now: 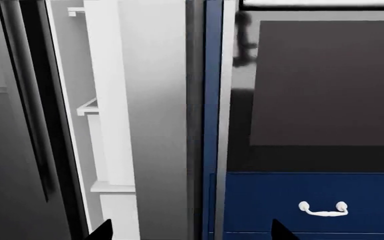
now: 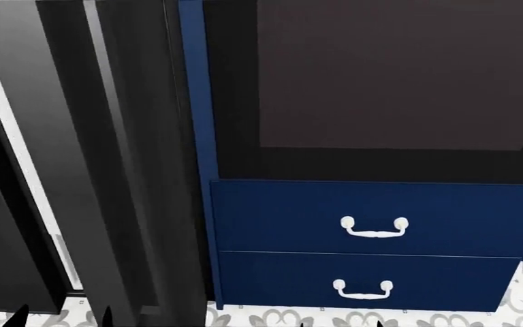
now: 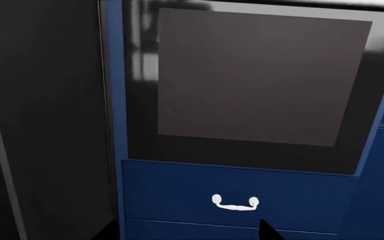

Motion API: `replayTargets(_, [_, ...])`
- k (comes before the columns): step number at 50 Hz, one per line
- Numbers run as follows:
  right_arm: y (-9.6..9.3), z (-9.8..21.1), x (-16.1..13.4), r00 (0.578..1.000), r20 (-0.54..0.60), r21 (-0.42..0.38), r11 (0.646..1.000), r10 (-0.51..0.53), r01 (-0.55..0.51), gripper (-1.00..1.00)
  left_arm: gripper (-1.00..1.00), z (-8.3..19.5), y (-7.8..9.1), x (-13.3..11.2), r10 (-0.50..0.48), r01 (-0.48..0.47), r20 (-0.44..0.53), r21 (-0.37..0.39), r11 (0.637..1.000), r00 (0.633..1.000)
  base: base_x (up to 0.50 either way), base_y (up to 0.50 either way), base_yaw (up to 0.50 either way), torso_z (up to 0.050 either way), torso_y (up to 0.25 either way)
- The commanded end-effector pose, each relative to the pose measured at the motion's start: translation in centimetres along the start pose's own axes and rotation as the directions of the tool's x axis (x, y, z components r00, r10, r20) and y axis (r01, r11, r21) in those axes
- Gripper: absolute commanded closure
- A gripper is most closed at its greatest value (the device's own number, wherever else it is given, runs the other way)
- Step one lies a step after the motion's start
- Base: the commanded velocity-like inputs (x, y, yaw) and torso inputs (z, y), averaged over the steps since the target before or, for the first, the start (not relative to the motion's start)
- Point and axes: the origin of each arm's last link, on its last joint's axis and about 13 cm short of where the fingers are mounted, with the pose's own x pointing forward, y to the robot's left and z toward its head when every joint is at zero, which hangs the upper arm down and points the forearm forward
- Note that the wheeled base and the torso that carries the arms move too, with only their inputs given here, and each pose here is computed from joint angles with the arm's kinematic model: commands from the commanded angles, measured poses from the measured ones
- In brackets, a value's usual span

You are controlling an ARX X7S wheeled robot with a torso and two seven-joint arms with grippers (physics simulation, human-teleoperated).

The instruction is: Close the fridge door

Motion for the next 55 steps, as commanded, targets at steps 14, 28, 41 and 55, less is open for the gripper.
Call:
replayTargets(14, [0.02,0.1,-0.03,1.0,-0.003,0.006,1.0,-0.002,0.002,-1.0,-1.0,-0.08,-0.01,-0.08,-0.003,0.003,0.003,0.021,1.0,1.0,0.0,-0.5,0.0,0.0,0.0])
replayTargets(28, [-0.03,-0.04,-0.02,1.0,-0.012,-0.005,1.0,0.0,0.0,-1.0,-1.0,-0.12,-0.15,-0.07,-0.005,0.005,-0.001,0.022,1.0,1.0,0.0,-0.5,0.0,0.0,0.0])
replayTargets(41, [-0.02,0.01,0.07,1.0,-0.026,-0.024,1.0,0.006,-0.006,-1.0,-1.0,-0.08,-0.16,-0.03,-0.002,0.002,0.001,0.02,1.0,1.0,0.1,-0.05,0.0,0.0,0.0])
replayTargets(55, [0.12,0.19,-0.13,1.0,-0.024,-0.028,1.0,0.011,-0.012,-1.0,-1.0,0.05,-0.02,-0.23,-0.002,0.002,0.003,0.019,1.0,1.0,0.5,0.0,0.0,0.0,0.0])
